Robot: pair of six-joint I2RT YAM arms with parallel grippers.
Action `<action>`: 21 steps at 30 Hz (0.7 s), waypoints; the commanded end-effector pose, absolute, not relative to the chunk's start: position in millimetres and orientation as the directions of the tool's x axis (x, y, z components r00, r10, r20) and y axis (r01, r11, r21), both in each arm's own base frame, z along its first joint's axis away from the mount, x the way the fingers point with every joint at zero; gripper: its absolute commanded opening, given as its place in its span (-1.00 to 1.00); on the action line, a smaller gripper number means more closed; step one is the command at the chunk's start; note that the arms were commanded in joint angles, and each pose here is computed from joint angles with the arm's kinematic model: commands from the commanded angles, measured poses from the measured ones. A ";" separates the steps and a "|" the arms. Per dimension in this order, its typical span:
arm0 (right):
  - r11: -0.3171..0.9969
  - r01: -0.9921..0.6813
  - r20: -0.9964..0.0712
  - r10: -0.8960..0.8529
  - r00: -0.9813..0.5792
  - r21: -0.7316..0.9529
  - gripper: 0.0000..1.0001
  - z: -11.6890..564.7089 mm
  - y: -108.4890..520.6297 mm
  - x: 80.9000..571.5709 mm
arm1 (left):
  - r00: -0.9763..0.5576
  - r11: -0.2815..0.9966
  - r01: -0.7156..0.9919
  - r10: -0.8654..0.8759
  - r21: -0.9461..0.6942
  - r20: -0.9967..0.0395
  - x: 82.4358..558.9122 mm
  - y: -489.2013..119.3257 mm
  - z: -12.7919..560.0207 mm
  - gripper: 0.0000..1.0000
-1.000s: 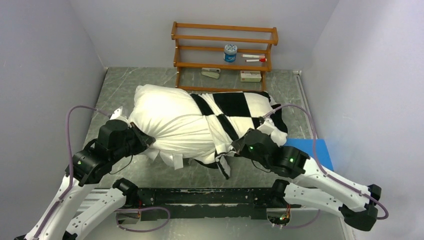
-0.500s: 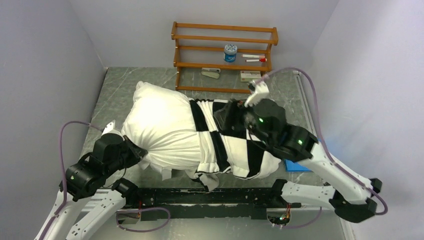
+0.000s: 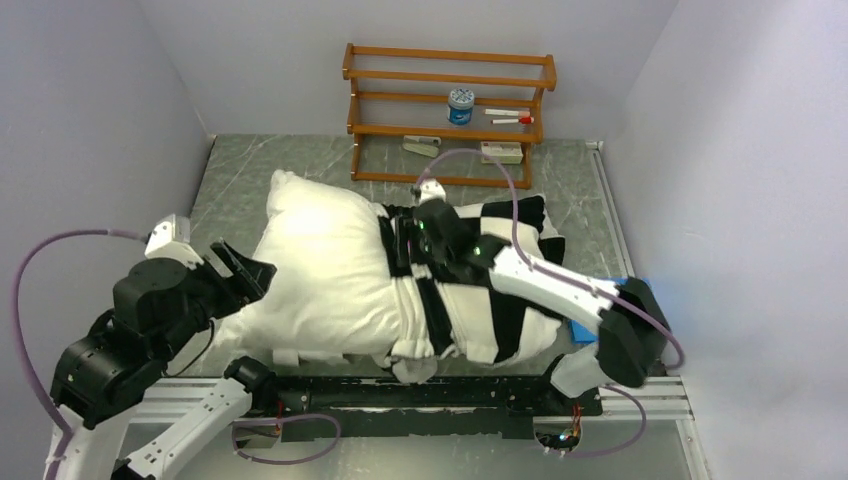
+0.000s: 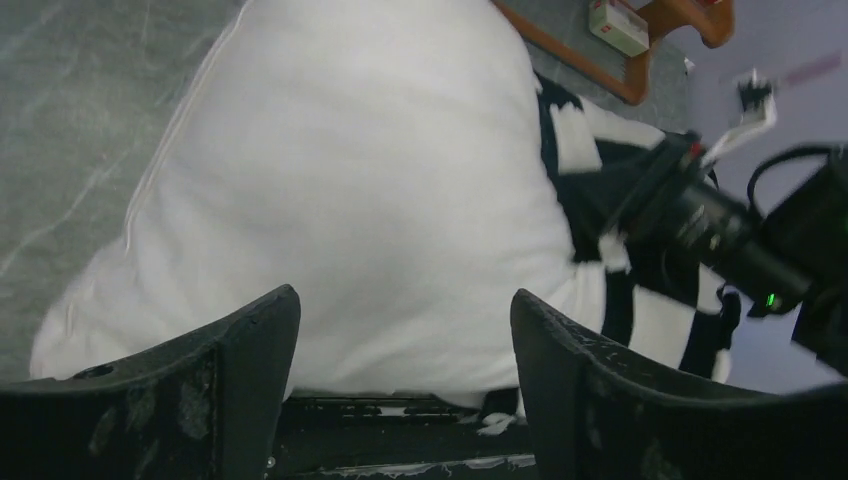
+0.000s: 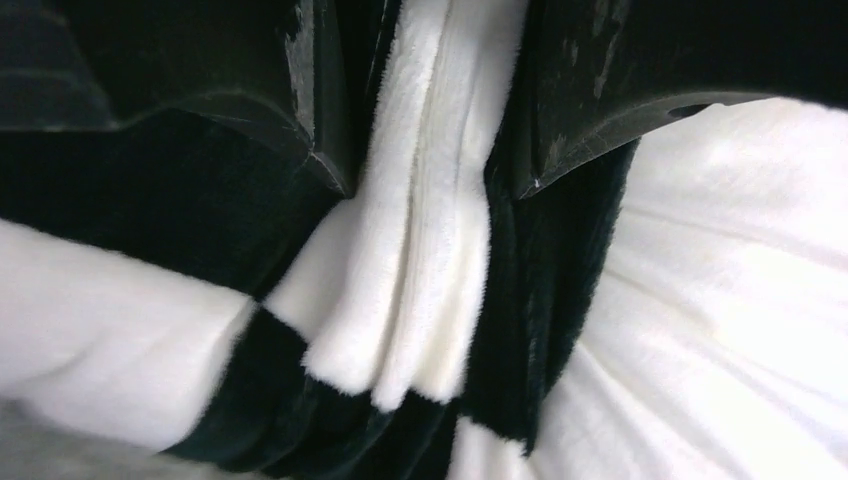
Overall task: Remove the pillowcase from the pillow
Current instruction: Remove the pillow from the pillowcase.
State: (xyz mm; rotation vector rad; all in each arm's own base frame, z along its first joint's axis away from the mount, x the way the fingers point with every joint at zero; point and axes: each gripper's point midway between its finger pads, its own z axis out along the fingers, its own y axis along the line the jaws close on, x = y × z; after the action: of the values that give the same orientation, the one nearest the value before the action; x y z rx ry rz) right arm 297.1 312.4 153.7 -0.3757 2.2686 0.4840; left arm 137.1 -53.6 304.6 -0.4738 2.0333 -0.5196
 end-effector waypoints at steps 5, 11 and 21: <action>0.781 -0.421 -0.464 -0.192 -0.865 0.462 0.16 42.0 305.3 91.7 | -0.605 0.899 0.166 -0.233 -0.406 -0.762 197.3 -121.6 309.0 0.78; 0.780 -0.396 -0.457 -0.161 -0.875 0.484 0.15 34.7 288.2 71.7 | -0.690 0.915 0.225 -0.093 -0.336 -0.717 252.8 -162.1 264.2 0.89; 0.770 -0.484 -0.700 -0.070 -0.711 0.415 0.23 142.4 281.1 114.4 | -0.855 0.982 0.075 -0.027 -0.174 -0.518 185.4 -118.2 148.7 -0.31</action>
State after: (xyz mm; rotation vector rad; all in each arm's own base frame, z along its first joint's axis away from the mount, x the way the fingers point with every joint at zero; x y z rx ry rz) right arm 135.5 326.8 178.8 -0.2255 2.0861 1.0529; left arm 235.7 -140.9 186.5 0.0193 2.4419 -0.3070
